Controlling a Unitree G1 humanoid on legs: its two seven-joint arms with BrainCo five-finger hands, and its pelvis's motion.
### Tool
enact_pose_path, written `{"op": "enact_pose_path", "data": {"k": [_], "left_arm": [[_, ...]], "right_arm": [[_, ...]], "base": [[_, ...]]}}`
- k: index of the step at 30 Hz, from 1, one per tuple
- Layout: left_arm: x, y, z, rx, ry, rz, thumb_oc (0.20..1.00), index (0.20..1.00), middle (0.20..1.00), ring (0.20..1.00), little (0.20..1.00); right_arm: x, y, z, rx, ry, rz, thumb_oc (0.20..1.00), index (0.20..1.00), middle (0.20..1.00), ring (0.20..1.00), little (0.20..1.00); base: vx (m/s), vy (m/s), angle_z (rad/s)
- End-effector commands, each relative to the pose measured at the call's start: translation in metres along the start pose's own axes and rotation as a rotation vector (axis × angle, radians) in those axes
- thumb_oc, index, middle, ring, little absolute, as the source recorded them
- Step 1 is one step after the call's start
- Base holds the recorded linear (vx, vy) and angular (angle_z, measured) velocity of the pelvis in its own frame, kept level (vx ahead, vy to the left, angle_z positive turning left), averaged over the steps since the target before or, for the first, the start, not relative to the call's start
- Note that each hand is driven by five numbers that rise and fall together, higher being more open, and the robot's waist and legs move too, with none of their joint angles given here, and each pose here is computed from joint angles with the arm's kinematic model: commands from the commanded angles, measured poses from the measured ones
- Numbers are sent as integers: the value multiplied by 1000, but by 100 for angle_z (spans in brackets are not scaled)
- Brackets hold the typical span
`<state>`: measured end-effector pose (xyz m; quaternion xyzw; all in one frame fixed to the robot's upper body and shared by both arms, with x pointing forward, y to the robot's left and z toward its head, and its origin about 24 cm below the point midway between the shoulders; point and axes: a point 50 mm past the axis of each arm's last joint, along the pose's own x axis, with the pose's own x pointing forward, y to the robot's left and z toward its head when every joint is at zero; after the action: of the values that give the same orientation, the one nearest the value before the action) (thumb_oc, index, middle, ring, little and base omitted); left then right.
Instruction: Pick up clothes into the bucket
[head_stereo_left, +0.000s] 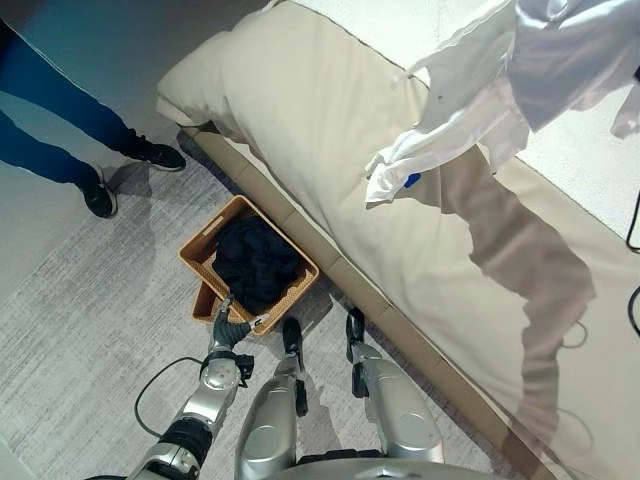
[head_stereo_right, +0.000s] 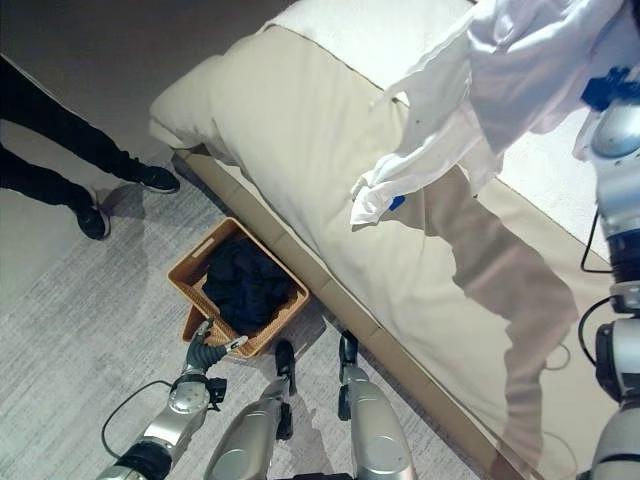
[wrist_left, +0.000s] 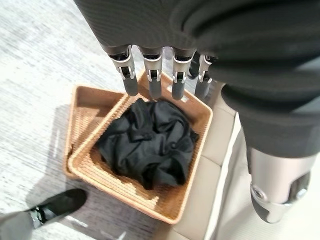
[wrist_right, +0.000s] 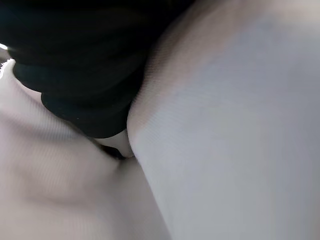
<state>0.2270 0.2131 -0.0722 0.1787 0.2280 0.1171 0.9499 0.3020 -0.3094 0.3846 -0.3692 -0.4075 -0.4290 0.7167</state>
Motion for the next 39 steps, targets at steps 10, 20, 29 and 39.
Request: {"op": "enact_pose_path", "data": {"k": [10,20,29,39], "left_arm": [[-25,10,-30,33,43,-98,1000,1000,1000,1000,1000],[-23,10,-11,6,-39,-132,1000,1000,1000,1000,1000],[-28,-3,-27,18,35,-181,1000,1000,1000,1000,1000],[-28,-5,-35,15,76,-165,1000,1000,1000,1000,1000]], "right_arm": [[46,-25,19,-35,-43,-45,200,200,200,200,200],[44,-2,0,-80,74,121,1000,1000,1000,1000,1000],[31,29,-23,-142,223,298,200,200,200,200,200],[31,32,-21,-147,209,304,200,200,200,200,200]], "base": [[47,3,-1],[8,1,0],[0,0,0],[5,-5,4]]}}
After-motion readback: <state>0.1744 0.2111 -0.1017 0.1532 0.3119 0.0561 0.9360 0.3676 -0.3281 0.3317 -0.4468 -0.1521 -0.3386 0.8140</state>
